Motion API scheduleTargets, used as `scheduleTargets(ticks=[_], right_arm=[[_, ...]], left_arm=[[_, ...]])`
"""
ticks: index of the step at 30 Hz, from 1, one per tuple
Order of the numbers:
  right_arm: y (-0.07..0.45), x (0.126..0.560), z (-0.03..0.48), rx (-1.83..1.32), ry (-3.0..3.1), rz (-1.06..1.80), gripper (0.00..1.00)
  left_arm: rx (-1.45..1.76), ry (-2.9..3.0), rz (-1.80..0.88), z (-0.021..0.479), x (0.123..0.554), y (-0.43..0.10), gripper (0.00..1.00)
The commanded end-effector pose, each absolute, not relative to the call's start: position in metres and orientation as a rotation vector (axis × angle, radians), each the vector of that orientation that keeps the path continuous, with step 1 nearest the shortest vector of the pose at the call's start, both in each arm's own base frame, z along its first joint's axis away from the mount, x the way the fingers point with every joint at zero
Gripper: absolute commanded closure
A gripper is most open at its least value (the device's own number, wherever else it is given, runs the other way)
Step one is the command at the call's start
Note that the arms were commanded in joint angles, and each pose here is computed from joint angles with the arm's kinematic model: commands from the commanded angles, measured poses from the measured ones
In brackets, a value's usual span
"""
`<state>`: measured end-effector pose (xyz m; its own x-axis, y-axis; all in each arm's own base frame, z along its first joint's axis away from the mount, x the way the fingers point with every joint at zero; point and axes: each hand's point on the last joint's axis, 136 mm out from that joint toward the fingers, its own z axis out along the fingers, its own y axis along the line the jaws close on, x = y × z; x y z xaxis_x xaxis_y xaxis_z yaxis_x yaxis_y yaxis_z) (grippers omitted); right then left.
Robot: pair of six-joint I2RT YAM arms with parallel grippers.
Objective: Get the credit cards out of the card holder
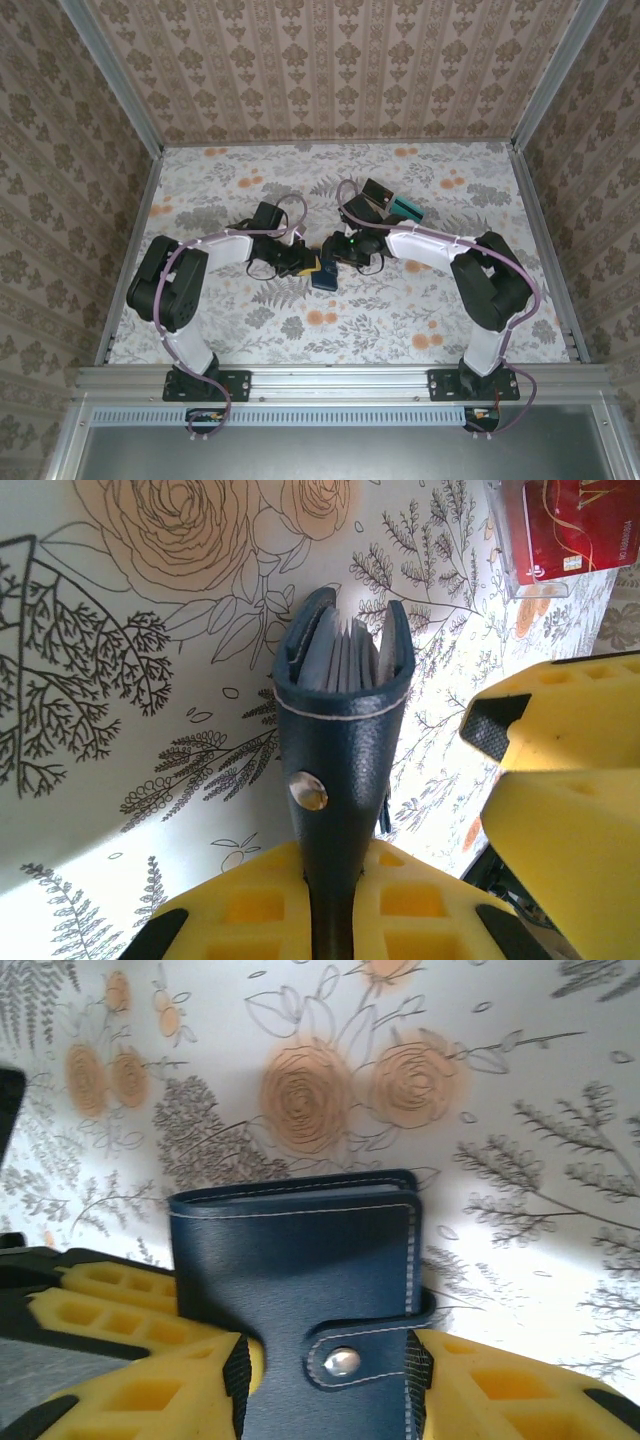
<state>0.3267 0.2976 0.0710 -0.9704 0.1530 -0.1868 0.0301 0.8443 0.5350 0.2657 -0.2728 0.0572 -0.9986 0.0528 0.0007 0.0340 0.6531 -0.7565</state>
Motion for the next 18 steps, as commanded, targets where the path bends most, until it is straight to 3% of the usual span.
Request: scheduleTargets(ticks=[1, 18], right_arm=[[0.308, 0.32, 0.066, 0.135, 2.854, 0.84, 0.53], [0.301, 0.306, 0.037, 0.116, 2.971, 0.662, 0.65]], left_arm=[[-0.107, -2.857, 1.319, 0.069, 0.267, -0.271, 1.0], [-0.101, -2.866, 1.323, 0.072, 0.271, -0.272, 1.0]])
